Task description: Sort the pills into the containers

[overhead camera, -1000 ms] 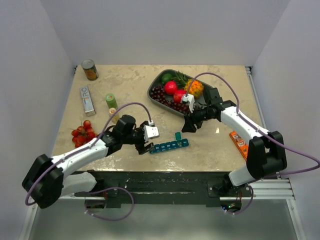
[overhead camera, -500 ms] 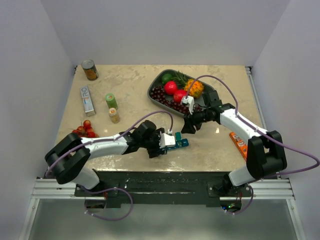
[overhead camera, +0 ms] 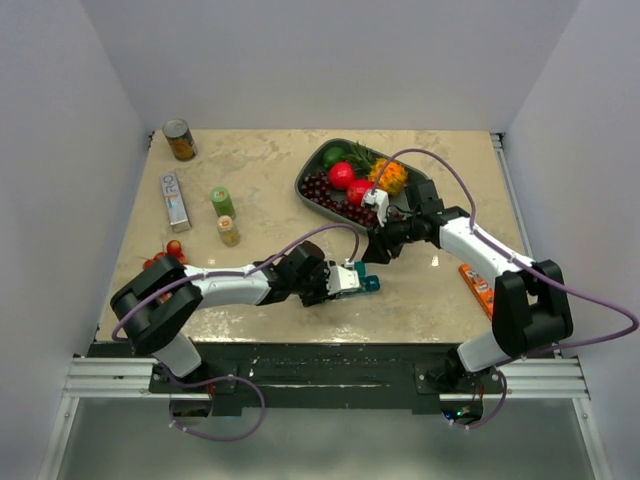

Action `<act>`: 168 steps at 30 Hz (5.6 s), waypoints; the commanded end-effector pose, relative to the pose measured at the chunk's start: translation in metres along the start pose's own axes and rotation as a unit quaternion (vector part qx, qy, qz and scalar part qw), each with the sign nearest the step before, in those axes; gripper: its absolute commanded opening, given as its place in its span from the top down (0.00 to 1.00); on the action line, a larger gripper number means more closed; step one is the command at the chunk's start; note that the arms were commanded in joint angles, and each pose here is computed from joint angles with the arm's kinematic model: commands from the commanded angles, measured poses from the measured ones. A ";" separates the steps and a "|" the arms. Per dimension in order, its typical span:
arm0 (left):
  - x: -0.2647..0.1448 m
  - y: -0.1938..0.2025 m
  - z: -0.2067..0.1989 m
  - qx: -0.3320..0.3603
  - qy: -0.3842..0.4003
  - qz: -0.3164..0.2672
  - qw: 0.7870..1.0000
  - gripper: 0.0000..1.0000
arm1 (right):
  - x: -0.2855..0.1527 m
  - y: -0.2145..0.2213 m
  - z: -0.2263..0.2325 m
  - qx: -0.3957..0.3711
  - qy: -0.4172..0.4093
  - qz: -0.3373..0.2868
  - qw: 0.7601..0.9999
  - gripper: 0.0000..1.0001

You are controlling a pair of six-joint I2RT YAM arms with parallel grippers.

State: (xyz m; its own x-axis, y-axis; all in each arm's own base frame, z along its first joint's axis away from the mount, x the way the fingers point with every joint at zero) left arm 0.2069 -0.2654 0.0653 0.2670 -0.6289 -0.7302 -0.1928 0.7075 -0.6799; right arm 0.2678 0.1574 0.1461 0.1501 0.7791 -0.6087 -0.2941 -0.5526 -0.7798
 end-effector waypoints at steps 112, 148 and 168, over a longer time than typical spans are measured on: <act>-0.009 0.017 -0.015 -0.004 0.032 0.020 0.999 1.00 | 0.034 0.047 0.036 -0.082 -0.118 0.142 0.979 0.85; -0.009 0.016 -0.015 -0.010 0.034 0.023 0.999 1.00 | 0.033 0.028 0.039 -0.095 -0.118 0.120 0.981 0.87; -0.006 0.015 -0.016 -0.018 0.041 0.027 0.999 1.00 | 0.051 0.043 0.053 -0.097 -0.147 0.175 0.969 0.90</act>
State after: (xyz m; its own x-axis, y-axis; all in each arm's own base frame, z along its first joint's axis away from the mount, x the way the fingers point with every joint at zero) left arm 0.1923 -0.2551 0.0648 0.2160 -0.6346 -0.7420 -0.1968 0.7161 -0.6697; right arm 0.2290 0.1853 0.1212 -0.1556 0.6607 -0.7344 -0.0937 -0.7499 -0.6548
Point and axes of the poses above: each gripper's point midway between its finger pads, its own x axis out along the fingers, its own z axis along the line the jaws close on, y = z × x, the point moved 6 cm from there along -x, back along the fingers, and after that the axes turned 12 degrees about -x, right-handed, at the moved point
